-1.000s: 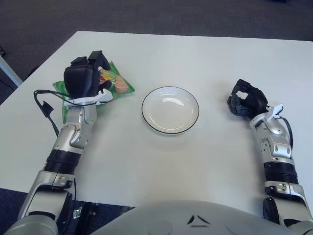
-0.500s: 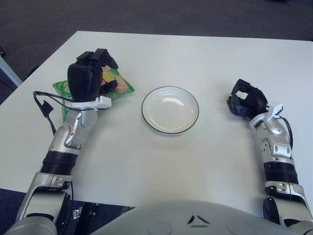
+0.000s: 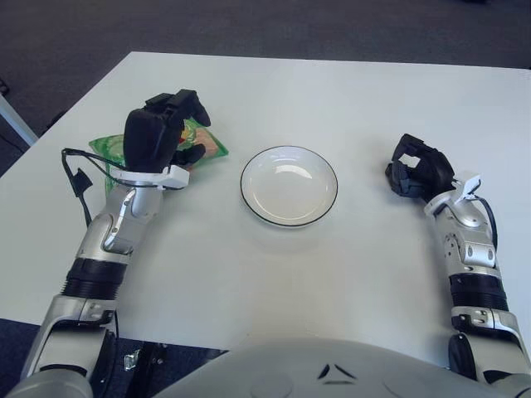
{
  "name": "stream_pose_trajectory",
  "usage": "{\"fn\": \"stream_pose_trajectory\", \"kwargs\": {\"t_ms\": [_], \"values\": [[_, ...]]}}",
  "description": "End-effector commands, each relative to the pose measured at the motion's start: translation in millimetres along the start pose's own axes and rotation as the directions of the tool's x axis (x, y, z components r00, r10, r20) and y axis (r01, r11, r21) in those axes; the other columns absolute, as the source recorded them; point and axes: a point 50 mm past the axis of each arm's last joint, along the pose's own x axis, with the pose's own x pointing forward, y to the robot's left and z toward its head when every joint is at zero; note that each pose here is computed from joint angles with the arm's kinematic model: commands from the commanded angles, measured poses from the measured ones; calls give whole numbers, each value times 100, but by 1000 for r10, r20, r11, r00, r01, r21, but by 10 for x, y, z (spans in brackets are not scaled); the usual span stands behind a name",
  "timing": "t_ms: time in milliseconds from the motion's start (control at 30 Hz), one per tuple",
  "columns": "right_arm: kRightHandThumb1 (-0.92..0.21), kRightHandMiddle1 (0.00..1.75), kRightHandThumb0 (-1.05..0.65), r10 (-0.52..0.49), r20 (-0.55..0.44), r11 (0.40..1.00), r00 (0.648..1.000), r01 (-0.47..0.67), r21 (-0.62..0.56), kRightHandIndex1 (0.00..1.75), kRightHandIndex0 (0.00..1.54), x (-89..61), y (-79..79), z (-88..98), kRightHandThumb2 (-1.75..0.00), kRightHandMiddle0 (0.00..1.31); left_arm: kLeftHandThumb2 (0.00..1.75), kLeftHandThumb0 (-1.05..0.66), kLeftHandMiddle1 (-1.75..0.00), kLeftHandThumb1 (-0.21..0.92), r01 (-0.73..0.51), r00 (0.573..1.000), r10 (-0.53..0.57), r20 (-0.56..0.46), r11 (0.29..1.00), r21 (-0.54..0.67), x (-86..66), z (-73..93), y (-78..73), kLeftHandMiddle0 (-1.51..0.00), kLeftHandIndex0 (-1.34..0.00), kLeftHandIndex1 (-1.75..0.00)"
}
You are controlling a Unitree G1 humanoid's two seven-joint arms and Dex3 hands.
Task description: Put the snack into the plate.
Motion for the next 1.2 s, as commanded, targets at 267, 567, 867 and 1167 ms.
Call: {"fn": "stream_pose_trajectory", "kwargs": {"t_ms": [267,567,867,1167], "values": [[-33,175,-48,29,-204,999,978,-24,26,175,131,-154,41,-433,-130,60,114,-1,-171,43,185,934,-67,-350,931,315,-78,14,113,-58,-36,-164],[-33,175,-48,28,-203,999,979,-24,24,175,131,-146,42,-436,-130,61,67,-74,-87,72,307,860,-106,-498,889,340,-106,-24,54,-19,-3,-122],[-33,175,-48,30,-205,999,978,-26,22,175,131,-146,42,-435,-131,61,52,-101,-29,91,431,776,-139,-615,829,356,-121,-65,40,-2,0,-71],[-32,175,-48,37,-202,999,979,-33,22,175,131,-147,41,-434,-131,61,63,-105,-2,92,523,684,-167,-710,791,317,-131,-110,-14,0,0,-35]]}}
